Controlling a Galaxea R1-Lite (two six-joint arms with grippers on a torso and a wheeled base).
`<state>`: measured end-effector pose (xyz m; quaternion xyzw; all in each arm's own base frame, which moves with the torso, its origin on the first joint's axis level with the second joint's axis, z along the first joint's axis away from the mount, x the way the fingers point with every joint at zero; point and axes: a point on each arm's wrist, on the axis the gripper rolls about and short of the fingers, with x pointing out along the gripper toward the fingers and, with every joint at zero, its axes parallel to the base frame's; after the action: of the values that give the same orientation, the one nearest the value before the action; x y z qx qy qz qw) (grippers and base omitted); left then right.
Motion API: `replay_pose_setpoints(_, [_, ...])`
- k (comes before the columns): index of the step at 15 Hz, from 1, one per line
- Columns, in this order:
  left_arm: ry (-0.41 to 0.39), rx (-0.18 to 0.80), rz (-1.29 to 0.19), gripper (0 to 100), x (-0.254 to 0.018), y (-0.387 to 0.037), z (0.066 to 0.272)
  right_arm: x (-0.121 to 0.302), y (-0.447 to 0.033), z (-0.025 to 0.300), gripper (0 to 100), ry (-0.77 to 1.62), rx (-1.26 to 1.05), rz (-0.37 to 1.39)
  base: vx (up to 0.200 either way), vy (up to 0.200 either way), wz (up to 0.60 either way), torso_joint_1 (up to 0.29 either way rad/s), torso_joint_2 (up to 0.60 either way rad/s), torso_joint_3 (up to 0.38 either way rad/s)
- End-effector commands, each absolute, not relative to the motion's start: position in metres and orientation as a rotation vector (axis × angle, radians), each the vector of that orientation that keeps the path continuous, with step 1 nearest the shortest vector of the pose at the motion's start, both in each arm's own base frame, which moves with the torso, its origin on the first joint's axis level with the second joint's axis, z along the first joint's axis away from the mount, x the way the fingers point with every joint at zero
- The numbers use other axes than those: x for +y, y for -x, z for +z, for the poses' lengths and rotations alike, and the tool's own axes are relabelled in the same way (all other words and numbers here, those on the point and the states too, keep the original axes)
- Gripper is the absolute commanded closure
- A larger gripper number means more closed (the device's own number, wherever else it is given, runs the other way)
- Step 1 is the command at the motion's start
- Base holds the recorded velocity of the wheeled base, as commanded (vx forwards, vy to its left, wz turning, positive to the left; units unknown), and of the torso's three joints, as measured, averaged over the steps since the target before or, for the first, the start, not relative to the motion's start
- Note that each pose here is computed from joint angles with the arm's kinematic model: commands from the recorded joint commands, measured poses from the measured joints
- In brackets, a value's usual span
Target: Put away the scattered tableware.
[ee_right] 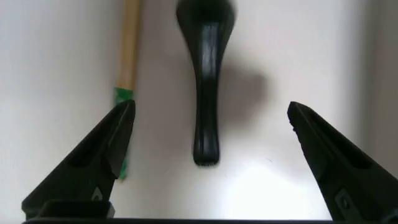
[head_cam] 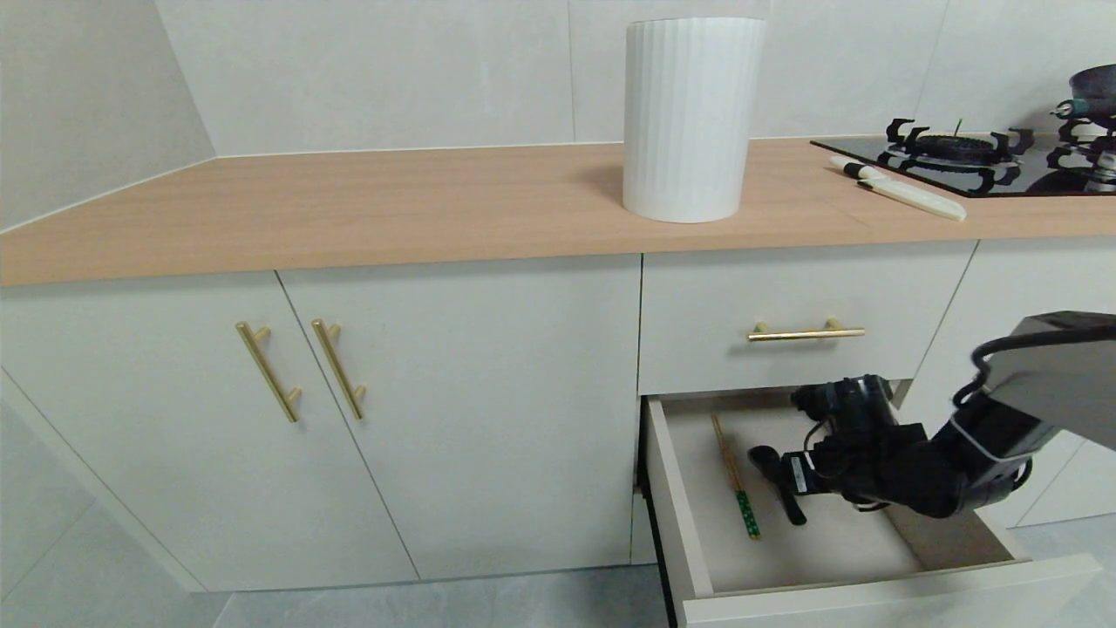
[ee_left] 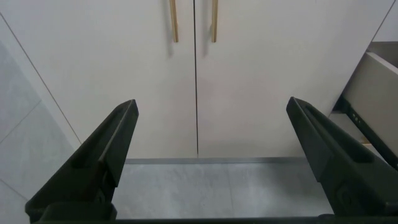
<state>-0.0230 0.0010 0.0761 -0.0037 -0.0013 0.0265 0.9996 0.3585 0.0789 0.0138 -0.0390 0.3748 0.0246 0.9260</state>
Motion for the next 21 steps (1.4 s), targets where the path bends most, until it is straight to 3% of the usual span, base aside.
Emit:
replay_pose_setpoints(1, [0.008, -0.003, 0.054, 0, 0.001, 0.023, 0.076, 0.071, -0.322, 0.087, 0, 0.055, 0.661, 0.054, 0.000, 0.000, 0.00, 0.000, 0.00, 0.000])
replay_pose_setpoints(4, [0.008, -0.002, 0.054, 0, 0.001, 0.023, 0.076, 0.064, -0.282, 0.137, 0, 0.030, 0.658, 0.053, 0.000, 0.000, 0.00, 0.000, 0.00, 0.000])
replay_pose_setpoints(7, [0.008, -0.003, 0.054, 0, 0.001, 0.023, 0.076, 0.057, -0.249, 0.164, 0, 0.023, 0.662, 0.053, 0.000, 0.000, 0.00, 0.000, 0.00, 0.000])
replay_pose_setpoints(10, [0.008, -0.003, 0.054, 0, 0.001, 0.023, 0.076, 0.061, -0.215, 0.173, 0, 0.025, 0.725, 0.086, 0.000, 0.000, 0.00, 0.000, 0.00, 0.000])
replay_pose_setpoints(17, [0.008, -0.003, 0.054, 0, 0.001, 0.023, 0.076, 0.058, -0.200, 0.168, 0, 0.049, 0.808, 0.086, 0.000, 0.000, 0.00, 0.000, 0.00, 0.000])
replay_pose_setpoints(21, [0.008, -0.003, 0.054, 0, 0.001, 0.023, 0.076, 0.065, -0.192, 0.167, 0, 0.085, 0.871, 0.123, -0.200, 0.000, 0.00, 0.006, 0.00, 0.002])
